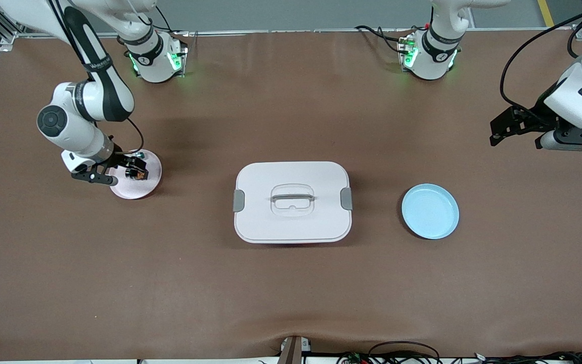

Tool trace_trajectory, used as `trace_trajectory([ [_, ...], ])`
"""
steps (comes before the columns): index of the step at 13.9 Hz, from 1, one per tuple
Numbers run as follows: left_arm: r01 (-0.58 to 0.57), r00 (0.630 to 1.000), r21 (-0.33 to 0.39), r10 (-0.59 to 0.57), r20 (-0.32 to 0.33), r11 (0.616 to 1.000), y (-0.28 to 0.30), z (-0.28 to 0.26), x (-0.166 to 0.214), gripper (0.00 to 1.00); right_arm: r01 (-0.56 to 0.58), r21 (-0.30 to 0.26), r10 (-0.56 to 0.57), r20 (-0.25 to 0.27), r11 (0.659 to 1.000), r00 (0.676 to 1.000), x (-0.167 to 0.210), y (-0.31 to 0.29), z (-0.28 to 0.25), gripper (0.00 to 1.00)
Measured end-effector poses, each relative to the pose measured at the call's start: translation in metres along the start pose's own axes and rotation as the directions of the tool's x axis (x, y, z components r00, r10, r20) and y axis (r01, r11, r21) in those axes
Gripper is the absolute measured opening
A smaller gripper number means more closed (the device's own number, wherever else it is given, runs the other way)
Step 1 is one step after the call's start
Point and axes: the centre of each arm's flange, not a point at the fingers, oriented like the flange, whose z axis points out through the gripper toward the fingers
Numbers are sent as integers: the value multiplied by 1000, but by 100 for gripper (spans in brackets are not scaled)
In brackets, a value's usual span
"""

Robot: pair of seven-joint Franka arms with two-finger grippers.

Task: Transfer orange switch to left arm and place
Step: 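Close the right gripper on the orange switch and lift it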

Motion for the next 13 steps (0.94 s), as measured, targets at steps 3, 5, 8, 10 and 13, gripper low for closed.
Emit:
trace_trajectory([
  [3,0,1000,0,0,-1,1000,0,0,0,100,-3,5,3,0,1000,1000,-1,1,28,100],
  [5,0,1000,0,0,-1,1000,0,0,0,100,3,2,-3,8,1000,1000,-3,1,36,100],
  [8,0,1000,0,0,0,1000,0,0,0,100,10,-2,-10,12,1000,1000,-3,1,39,100],
  [10,0,1000,0,0,-1,1000,0,0,0,100,17,-5,-17,12,1000,1000,-3,1,39,100],
  [13,2,1000,0,-2,-1,1000,-1,0,0,100,25,-9,-25,12,1000,1000,-3,1,39,81],
])
